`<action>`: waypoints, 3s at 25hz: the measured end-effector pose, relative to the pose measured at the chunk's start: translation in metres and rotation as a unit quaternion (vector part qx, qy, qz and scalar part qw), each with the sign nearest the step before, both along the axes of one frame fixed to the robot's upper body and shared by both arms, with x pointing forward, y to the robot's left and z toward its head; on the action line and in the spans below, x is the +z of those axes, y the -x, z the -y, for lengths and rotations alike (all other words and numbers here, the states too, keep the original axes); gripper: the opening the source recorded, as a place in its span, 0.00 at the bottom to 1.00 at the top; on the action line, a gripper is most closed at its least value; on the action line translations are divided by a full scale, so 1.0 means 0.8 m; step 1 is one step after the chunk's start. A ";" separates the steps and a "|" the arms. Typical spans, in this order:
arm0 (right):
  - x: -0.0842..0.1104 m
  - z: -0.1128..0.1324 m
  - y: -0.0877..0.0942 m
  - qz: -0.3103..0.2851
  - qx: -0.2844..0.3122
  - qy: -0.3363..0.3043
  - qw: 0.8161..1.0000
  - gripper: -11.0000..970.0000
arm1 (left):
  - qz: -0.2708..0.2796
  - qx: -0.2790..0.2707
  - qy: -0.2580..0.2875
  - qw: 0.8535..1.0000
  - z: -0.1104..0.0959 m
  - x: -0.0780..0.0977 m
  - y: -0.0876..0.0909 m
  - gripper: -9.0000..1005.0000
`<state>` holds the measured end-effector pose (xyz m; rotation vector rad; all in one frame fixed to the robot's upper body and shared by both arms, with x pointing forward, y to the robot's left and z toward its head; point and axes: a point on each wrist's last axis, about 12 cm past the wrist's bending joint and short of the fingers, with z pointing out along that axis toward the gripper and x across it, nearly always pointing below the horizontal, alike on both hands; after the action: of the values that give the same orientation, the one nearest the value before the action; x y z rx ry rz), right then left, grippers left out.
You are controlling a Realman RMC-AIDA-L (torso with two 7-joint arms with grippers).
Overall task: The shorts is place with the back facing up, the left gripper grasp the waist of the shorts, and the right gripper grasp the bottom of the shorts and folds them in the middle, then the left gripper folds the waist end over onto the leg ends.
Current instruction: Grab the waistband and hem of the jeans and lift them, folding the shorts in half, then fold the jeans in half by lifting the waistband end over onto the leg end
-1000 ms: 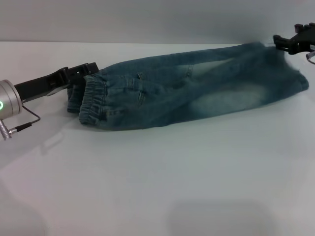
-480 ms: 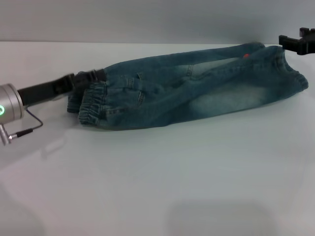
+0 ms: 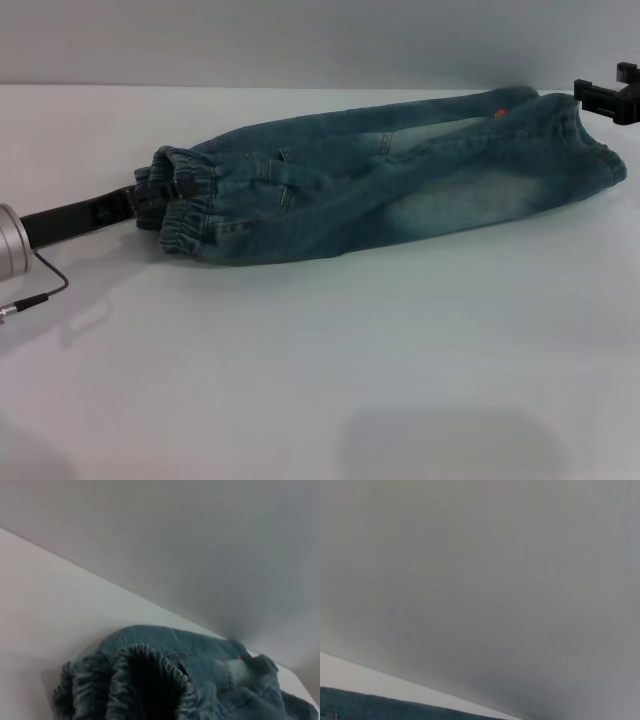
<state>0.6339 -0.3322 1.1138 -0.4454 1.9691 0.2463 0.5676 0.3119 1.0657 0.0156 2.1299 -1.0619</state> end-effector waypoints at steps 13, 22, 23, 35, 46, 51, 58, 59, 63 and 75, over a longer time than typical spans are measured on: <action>-0.007 -0.004 0.004 -0.009 0.010 -0.001 1.000 0.68 | 0.018 -0.001 -0.032 0.999 0.020 0.006 -0.026 0.76; -0.015 0.002 0.013 -0.018 0.007 -0.003 1.000 0.68 | 0.020 0.011 -0.060 0.998 0.026 0.006 -0.039 0.73; -0.015 0.002 0.013 -0.018 0.007 -0.003 1.000 0.68 | 0.021 0.012 -0.061 0.998 0.026 0.007 -0.040 0.72; -0.012 0.009 0.012 -0.014 0.001 0.001 1.000 0.68 | 0.020 -0.009 -0.077 0.997 0.034 0.009 -0.044 0.68; -0.012 0.009 0.011 -0.013 -0.001 0.004 1.000 0.68 | 0.030 -0.018 -0.095 0.995 0.043 0.013 -0.054 0.53; -0.015 0.011 0.012 -0.013 -0.006 0.007 1.000 0.67 | 0.032 -0.020 -0.099 0.994 0.046 0.014 -0.057 0.42; -0.021 0.014 0.013 -0.008 -0.010 -0.001 1.000 0.67 | 0.044 -0.019 -0.092 0.995 0.051 0.023 -0.064 0.09; -0.021 0.015 0.013 -0.007 -0.011 -0.002 1.000 0.67 | 0.048 -0.017 -0.085 0.995 0.052 0.026 -0.066 0.05; -0.022 0.015 0.012 -0.008 -0.011 -0.006 1.000 0.68 | 0.063 -0.007 -0.065 0.996 0.054 0.037 -0.072 0.07; -0.022 0.017 0.013 -0.008 -0.013 -0.006 1.000 0.68 | 0.080 0.073 -0.041 0.993 0.040 0.046 -0.086 0.11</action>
<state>0.6235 -0.3456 1.0959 -0.4110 1.9866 0.2449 0.6365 0.2803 1.1021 -0.0150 1.9967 -0.8600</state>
